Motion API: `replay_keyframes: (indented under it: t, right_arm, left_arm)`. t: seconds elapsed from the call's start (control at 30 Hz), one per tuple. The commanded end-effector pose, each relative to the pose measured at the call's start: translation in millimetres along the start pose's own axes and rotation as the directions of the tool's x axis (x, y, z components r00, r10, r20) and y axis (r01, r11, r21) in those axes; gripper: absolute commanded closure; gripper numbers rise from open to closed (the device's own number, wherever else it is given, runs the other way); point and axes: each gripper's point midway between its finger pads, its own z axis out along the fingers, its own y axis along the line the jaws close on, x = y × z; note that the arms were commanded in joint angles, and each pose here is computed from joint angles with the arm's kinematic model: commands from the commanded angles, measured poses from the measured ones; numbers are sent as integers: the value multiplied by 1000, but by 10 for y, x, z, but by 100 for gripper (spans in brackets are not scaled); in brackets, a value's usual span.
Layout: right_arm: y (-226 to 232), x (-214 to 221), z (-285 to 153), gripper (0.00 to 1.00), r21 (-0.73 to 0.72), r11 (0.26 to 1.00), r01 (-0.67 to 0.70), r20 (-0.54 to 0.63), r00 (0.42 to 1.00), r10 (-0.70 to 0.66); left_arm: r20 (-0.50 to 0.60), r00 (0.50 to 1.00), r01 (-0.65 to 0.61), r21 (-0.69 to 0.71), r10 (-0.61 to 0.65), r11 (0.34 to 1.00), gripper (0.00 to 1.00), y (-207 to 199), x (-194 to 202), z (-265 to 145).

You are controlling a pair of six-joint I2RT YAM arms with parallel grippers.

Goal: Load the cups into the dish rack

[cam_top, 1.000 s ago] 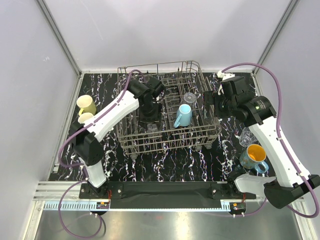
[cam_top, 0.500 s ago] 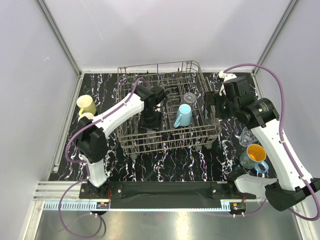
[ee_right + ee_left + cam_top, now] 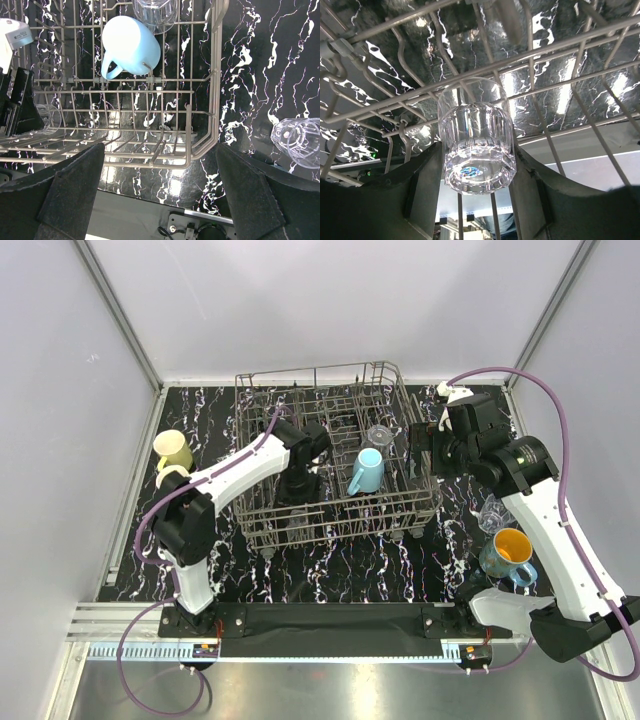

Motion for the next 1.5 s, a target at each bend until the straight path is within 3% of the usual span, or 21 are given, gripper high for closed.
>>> replay_keyframes:
  t: [0.0,0.13,0.37,0.6,0.77,1.1,1.2,1.33,1.47]
  right_arm:
    - [42,-114,-70,0,-30,1000,9,51,999,-7]
    - [49,-106,-58,0,-33,999,9,47,999,-8]
    - [68,-97,-39,0,-41,999,10,37,999,-9]
    - [70,-88,-16,0,-38,999,8,23,1000,-7]
    - [78,-110,-11,0,-37,999,5,20,1000,-5]
    - [65,-98,103,0,-13,1000,-13,-10,1000,13]
    - [0,-99,160,0,35,999,-21,-15,1000,22]
    - [-65,-174,188,0,82,995,-51,19,999,50]
    - [-163,-331,161,0,153,983,-96,75,993,86]
  left_arm:
    - [33,999,-16,-4,16,1000,93,50,42,-82]
    - [44,999,-12,-19,13,1000,81,90,41,-49]
    - [49,999,-9,-41,11,999,44,151,63,-28]
    - [82,997,-4,-48,7,999,23,180,53,-98]
    - [122,992,-5,-41,10,999,13,167,11,-224]
    - [317,948,1,-66,21,998,10,198,-242,-821]
    - [419,908,10,-65,18,998,11,231,-339,-1077]
    - [626,780,5,23,-18,1000,12,274,-433,-1507]
    - [755,653,-6,77,-55,997,14,357,-496,-1770]
